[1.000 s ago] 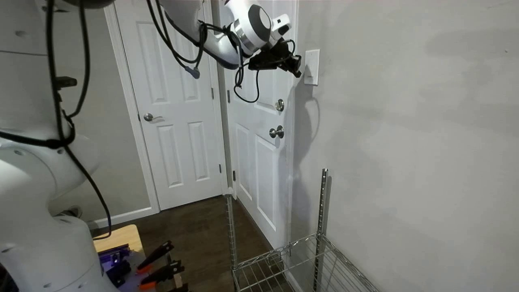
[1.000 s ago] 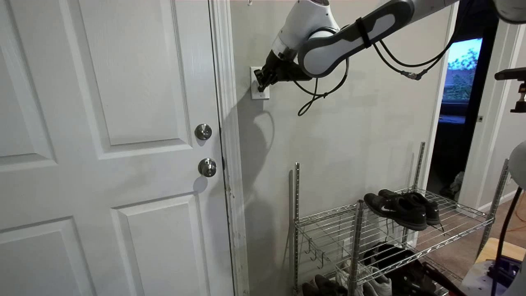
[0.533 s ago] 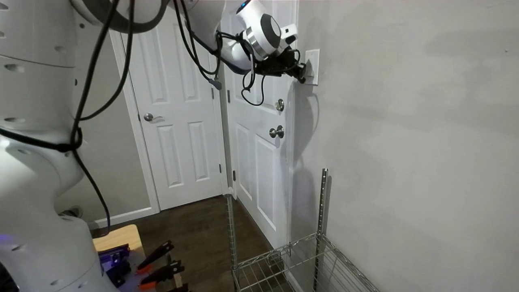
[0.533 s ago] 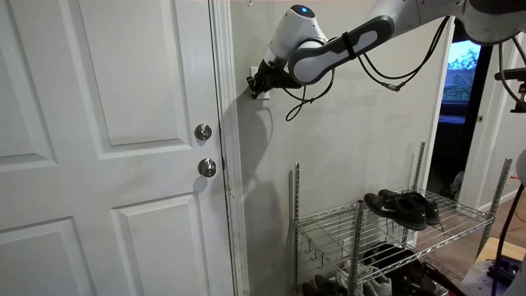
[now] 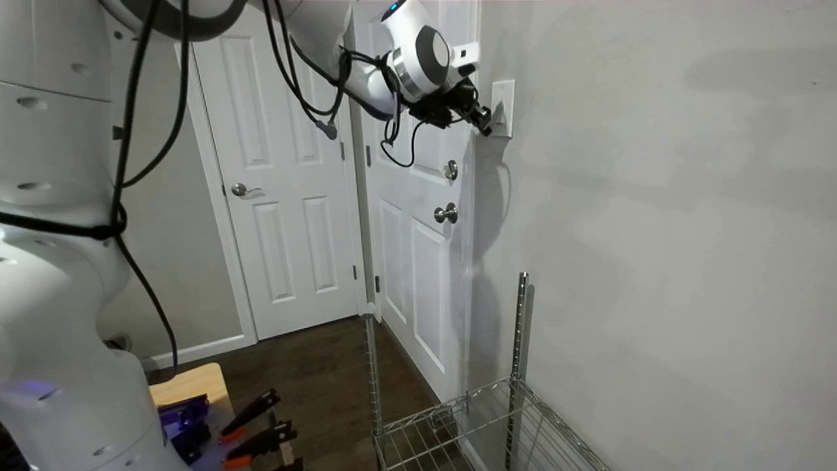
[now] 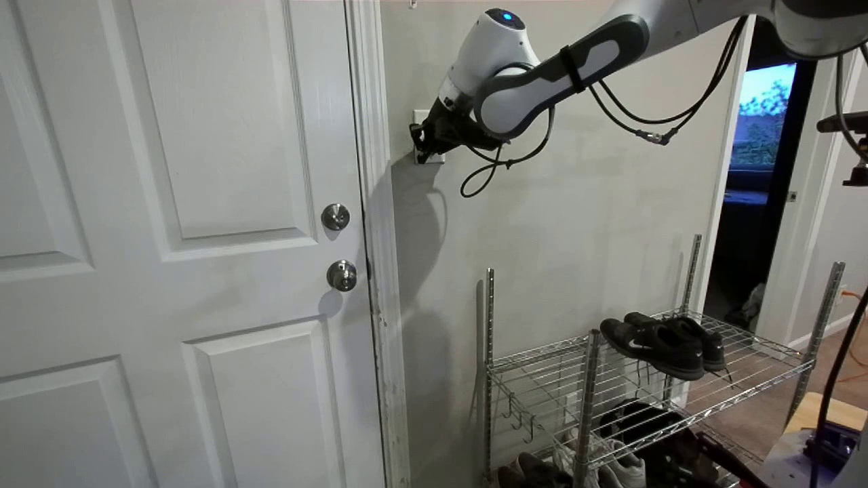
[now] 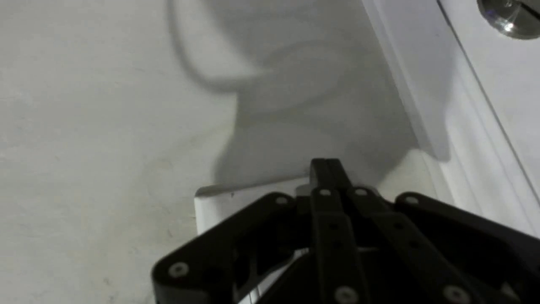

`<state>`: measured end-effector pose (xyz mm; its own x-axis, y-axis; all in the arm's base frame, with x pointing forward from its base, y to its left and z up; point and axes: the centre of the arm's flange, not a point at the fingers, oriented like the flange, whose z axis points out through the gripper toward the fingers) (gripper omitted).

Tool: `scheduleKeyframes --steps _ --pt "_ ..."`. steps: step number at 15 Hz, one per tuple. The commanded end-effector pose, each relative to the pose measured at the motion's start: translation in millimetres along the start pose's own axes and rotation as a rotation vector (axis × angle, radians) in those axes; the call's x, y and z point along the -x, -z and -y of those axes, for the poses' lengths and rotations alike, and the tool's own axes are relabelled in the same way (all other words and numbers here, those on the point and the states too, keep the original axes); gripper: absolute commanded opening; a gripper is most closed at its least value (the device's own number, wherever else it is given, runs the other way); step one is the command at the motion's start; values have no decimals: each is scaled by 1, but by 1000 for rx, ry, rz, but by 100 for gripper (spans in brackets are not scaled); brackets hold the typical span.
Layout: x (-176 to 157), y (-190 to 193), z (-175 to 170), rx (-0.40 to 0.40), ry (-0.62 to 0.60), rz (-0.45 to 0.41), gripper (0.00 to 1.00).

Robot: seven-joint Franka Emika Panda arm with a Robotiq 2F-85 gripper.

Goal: Flip the switch to turn off the light

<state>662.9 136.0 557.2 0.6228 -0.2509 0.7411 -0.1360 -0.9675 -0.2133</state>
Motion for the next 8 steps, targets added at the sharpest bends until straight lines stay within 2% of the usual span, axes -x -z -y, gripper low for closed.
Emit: scheduleKeyframes --steps 1,4,8 --pt "69 49 -6 -69 29 -2 2" --pt "107 71 7 -120 81 -19 2" --pt "132 84 -1 -88 57 -53 2"
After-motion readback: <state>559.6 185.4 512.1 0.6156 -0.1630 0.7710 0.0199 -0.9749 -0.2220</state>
